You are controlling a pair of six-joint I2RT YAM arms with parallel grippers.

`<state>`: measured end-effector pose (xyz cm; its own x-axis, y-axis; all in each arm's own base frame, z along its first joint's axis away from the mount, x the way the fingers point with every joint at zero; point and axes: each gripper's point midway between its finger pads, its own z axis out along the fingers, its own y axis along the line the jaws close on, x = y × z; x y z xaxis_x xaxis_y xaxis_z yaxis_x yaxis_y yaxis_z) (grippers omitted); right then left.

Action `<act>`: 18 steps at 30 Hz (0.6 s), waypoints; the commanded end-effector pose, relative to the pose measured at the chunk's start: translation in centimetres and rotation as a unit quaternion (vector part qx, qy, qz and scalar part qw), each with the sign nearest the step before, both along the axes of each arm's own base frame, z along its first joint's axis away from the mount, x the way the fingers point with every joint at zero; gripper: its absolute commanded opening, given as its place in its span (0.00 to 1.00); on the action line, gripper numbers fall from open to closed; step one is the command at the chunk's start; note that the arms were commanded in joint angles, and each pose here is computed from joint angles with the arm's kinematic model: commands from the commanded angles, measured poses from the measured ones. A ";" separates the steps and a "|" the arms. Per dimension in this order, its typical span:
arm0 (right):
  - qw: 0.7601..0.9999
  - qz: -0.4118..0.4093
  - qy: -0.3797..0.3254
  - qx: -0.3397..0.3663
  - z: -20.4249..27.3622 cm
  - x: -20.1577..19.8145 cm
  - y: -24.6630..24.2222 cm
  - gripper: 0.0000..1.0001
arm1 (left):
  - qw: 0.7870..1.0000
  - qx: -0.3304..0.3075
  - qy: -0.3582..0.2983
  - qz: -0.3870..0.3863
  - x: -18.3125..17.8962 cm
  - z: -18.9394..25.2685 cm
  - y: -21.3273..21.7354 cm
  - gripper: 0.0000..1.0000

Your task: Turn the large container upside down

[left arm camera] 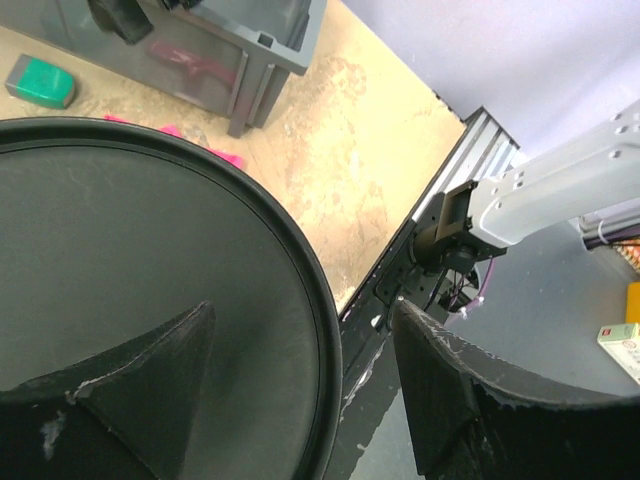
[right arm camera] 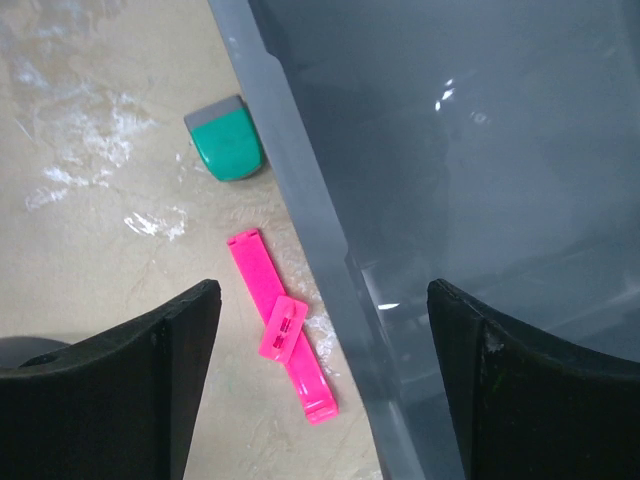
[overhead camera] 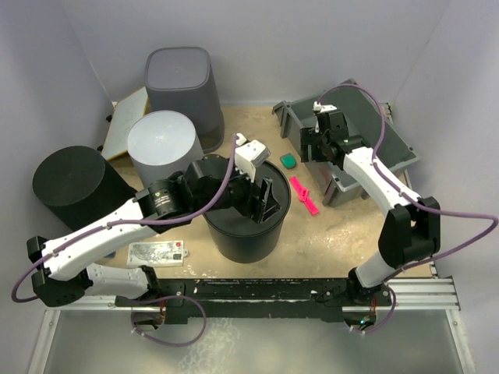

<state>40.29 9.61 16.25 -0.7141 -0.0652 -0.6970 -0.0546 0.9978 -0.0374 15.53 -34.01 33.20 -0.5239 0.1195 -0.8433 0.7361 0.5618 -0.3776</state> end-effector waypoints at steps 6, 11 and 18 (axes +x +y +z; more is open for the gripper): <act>0.993 0.089 0.019 0.075 0.7 -0.1 3.5 0.56 | 0.997 -0.033 -0.026 0.062 1.4 3.6 1.5 0.69; 0.992 0.086 0.002 0.089 2.3 -0.4 3.7 0.15 | 0.998 -0.025 -0.027 0.052 1.7 3.1 0.5 0.68; 0.990 0.051 -0.065 0.111 7.9 -1.4 2.8 0.00 | 0.997 -0.037 -0.037 0.058 2.3 3.0 -0.1 0.69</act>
